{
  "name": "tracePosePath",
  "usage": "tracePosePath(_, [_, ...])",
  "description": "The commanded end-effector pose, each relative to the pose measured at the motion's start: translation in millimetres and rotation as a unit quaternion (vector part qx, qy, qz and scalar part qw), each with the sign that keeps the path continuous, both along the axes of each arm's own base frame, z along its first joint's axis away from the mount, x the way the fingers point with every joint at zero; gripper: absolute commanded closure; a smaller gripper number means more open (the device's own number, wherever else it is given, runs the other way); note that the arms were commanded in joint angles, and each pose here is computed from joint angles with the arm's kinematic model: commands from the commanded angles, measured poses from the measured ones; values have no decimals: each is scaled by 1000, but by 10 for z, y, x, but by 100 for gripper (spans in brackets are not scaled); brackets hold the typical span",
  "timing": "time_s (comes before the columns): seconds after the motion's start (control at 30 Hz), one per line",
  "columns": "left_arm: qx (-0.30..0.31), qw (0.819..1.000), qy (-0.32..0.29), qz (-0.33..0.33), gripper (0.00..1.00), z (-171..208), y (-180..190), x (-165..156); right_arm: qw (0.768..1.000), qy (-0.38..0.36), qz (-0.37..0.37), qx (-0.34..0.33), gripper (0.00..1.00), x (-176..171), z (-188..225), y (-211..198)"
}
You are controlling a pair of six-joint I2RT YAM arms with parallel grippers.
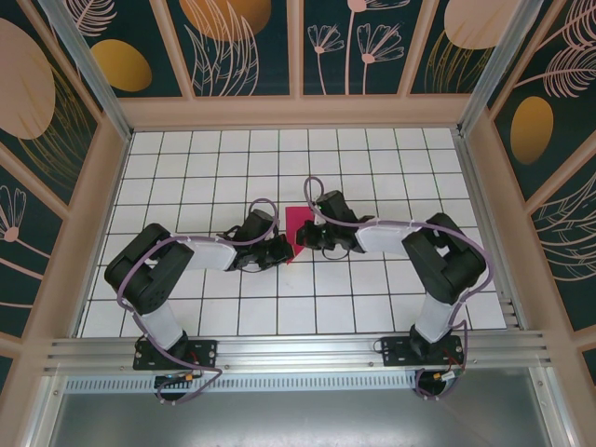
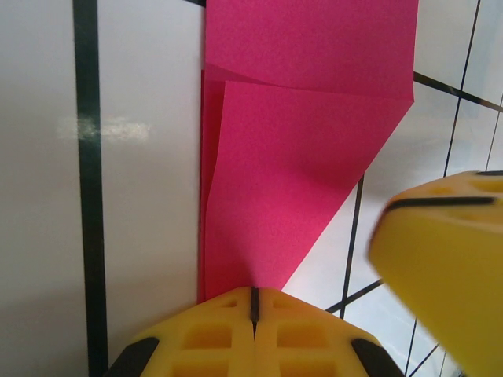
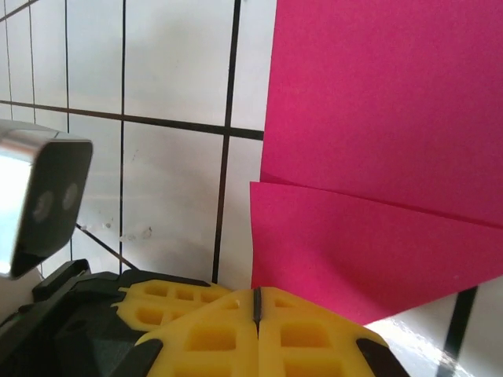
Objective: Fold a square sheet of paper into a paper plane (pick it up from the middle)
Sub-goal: Third fold the triangle at the center of the table.
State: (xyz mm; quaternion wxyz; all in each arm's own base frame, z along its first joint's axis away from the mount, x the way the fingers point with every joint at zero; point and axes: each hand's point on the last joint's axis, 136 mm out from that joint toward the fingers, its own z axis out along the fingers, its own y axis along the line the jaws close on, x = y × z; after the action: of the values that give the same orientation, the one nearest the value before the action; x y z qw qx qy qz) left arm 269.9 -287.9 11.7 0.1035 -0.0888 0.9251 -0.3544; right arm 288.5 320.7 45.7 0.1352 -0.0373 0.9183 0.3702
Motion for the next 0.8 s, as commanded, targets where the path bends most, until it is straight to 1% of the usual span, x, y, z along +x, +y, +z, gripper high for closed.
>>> tracePosePath(0.0, [90,994,58,17,100,-435,362,-243,1000,21,14,12,100,-32,-112,76])
tracePosePath(0.13, [90,994,58,18,100,-433,371,-250,999,27,18,-1,100,-4,-216,76])
tracePosePath(0.23, [92,994,59,19,100,-438,385,-261,999,34,10,-21,100,21,-328,-3])
tracePosePath(0.4, [99,993,67,22,100,-468,424,-299,997,40,-37,-62,100,209,-544,-357])
tracePosePath(0.5, [104,992,70,22,100,-482,444,-320,994,46,-61,-73,100,311,-628,-530])
tracePosePath(0.53, [105,992,70,22,100,-486,452,-322,993,47,-82,-73,100,423,-631,-665])
tracePosePath(0.6, [107,991,73,21,100,-497,452,-335,990,43,-105,-80,100,548,-631,-812])
tracePosePath(0.7, [107,991,73,21,100,-501,455,-330,988,31,-126,-84,100,711,-568,-946])
tracePosePath(0.77, [104,992,72,19,100,-492,436,-321,988,18,-130,-81,100,787,-467,-964])
